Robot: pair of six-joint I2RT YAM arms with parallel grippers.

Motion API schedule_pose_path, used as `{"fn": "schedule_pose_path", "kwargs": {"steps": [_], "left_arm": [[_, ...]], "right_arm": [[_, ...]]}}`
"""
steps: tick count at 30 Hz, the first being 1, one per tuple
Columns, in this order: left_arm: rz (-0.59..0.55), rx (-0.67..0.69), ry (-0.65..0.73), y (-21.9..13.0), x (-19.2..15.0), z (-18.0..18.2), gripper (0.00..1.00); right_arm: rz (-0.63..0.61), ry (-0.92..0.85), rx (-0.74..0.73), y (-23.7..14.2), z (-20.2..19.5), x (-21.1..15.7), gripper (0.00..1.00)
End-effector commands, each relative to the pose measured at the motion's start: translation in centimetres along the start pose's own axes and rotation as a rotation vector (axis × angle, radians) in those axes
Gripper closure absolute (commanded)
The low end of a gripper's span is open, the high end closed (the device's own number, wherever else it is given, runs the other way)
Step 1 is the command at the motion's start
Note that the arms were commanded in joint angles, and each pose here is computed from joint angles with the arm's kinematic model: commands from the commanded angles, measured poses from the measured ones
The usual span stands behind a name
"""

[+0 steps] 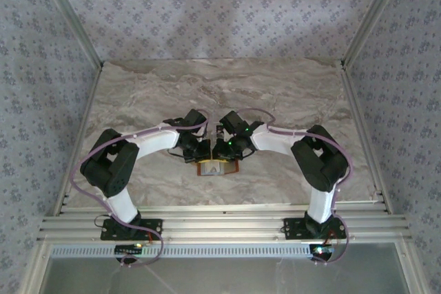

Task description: Take the credit cards out of the card holder

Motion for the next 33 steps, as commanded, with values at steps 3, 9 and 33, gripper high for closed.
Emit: {"fn": "schedule_pose_path", "kwargs": {"steps": [3,9,33], "left_arm": [[0.017,0.051,0.010,0.5,-0.4,0.9,0.95],[0.016,0.053,0.011,0.4,-0.5,1.0,0.95],[0.010,0.055,0.027,-0.1,-0.3,0.6,0.95]], "right_arm": [[0.027,0.010,-0.072,0.7,-1.6,-0.4,0.80],[0.023,0.006,-0.119,0.5,-2.1,-0.5,0.79],[-0.012,-0.008,-0.064,-2.0,-0.5,0.3,0.71]]}}
Point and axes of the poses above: each hand's point on the last joint's axis, 136 mm out from that joint toward the fingers, its own y axis out along the fingers, its own z axis along the line the jaws close on, x = y × z, the point moved 5 cm from there along -y, back along the fingers
